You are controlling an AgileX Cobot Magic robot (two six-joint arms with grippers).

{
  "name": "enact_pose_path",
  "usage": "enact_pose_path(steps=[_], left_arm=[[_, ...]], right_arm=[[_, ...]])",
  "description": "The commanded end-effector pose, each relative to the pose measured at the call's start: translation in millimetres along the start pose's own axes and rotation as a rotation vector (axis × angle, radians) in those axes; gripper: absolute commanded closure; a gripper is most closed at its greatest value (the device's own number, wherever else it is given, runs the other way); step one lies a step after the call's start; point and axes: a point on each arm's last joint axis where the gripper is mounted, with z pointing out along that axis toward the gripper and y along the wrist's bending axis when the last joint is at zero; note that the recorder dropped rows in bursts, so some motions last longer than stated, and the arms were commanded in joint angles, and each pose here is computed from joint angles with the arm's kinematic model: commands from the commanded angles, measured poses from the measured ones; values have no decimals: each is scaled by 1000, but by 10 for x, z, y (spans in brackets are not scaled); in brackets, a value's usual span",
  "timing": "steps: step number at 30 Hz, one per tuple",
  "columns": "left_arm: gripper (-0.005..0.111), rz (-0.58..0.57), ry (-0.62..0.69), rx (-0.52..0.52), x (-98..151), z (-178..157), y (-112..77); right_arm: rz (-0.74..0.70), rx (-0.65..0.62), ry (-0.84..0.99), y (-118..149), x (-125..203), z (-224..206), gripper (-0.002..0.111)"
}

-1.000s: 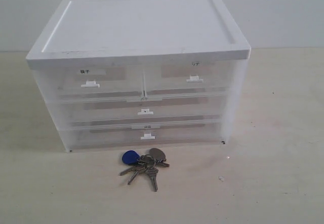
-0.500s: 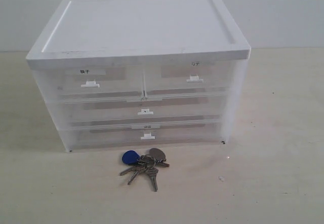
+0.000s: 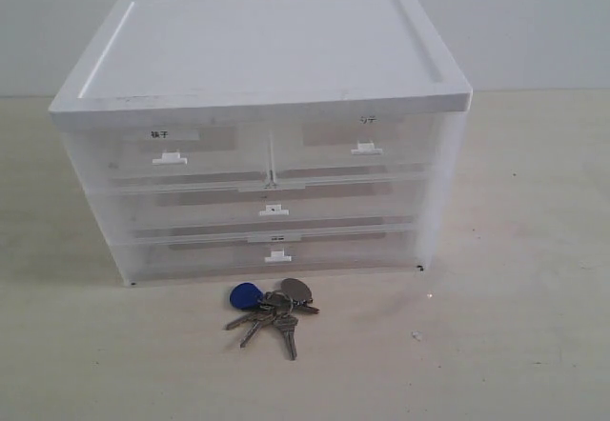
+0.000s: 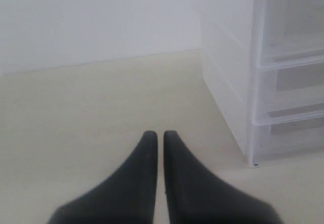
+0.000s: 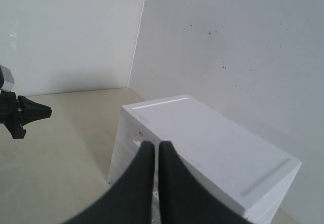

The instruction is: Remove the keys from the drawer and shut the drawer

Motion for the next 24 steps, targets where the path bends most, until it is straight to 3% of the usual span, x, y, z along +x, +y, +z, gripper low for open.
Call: enact_pose_path(steps=[1,24], left_arm=[[102,-30,5,-5,14,1,0],[102,-30,5,-5,14,1,0]], right_arm=[[2,2,-8,0,-7,-21,108],[7,4,-20,-2,-18,-21,108]])
